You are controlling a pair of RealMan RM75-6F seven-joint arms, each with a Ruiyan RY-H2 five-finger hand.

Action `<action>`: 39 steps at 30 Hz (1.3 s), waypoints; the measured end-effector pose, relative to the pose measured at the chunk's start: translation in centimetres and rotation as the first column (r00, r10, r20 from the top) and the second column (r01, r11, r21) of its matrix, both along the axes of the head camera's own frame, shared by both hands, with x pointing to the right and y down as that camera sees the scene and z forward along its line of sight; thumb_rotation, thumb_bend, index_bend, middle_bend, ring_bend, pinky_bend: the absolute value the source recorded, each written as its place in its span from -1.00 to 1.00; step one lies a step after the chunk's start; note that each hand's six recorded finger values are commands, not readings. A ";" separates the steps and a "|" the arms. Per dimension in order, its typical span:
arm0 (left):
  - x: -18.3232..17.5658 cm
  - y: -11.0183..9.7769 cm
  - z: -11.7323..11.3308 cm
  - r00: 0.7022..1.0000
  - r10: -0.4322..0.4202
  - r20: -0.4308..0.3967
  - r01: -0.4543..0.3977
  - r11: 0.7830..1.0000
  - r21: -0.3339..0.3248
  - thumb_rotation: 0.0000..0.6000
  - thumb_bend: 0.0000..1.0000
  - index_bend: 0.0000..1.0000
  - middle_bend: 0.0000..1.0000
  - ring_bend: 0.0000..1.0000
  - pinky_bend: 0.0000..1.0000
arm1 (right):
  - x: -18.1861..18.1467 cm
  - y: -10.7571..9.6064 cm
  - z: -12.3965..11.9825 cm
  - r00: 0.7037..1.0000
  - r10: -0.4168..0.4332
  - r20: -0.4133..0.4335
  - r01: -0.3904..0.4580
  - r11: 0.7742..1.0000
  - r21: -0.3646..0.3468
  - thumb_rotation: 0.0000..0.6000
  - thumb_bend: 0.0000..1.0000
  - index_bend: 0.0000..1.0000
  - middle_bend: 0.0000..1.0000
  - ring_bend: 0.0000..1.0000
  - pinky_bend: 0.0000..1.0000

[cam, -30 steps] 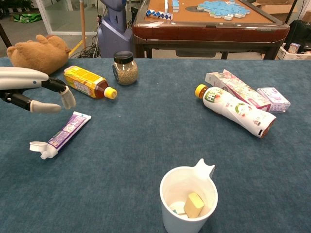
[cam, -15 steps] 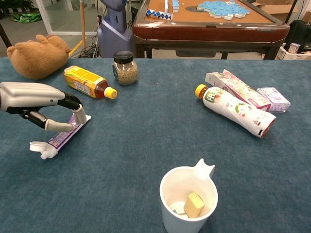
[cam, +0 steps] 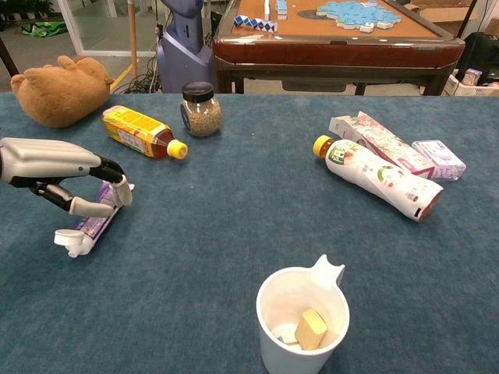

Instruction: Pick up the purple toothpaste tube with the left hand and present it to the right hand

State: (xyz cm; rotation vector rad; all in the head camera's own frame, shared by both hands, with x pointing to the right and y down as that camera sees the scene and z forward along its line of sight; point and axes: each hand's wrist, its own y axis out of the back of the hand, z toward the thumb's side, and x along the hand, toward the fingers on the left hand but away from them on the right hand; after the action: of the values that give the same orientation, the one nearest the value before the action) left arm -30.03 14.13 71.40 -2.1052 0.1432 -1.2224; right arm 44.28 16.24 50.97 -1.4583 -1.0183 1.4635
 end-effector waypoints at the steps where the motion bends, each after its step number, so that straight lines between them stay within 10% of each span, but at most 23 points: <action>1: -0.2 -0.1 0.0 1.000 -0.002 0.007 0.002 1.000 0.004 -0.60 -0.60 -0.45 -0.42 -0.82 -0.85 | 0.0 0.0 0.0 1.000 -0.001 0.000 0.001 1.000 -0.001 1.00 -0.92 -0.96 -0.64 -0.82 -0.70; 20: -8.8 -1.3 -1.7 0.969 -0.121 0.217 0.112 0.992 0.051 -0.60 -0.60 -0.42 -0.41 -0.82 -0.85 | -0.5 0.0 -0.1 1.000 -0.007 0.010 0.006 1.000 0.010 1.00 -0.92 -0.96 -0.66 -0.83 -0.70; 27: -9.4 -1.6 -2.7 0.959 -0.242 0.146 0.232 0.969 0.087 0.67 -0.60 -0.44 -0.40 -0.80 -0.85 | -0.7 0.2 0.0 1.000 -0.011 0.016 0.010 1.000 0.010 1.00 -0.92 -0.96 -0.66 -0.84 -0.70; 39: -5.8 -1.7 -0.8 0.973 -0.220 0.075 0.220 0.976 0.007 0.17 -0.60 -0.47 -0.41 -0.80 -0.85 | 0.1 0.9 -0.2 1.000 0.018 0.013 -0.019 1.000 0.016 1.00 -0.92 -0.96 -0.66 -0.84 -0.70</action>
State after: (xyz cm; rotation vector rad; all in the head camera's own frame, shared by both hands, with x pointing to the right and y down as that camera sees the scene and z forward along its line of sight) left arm -35.85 12.43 70.55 -2.0828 0.3495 -1.4290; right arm 44.41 17.13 50.73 -1.4516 -1.0518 1.4574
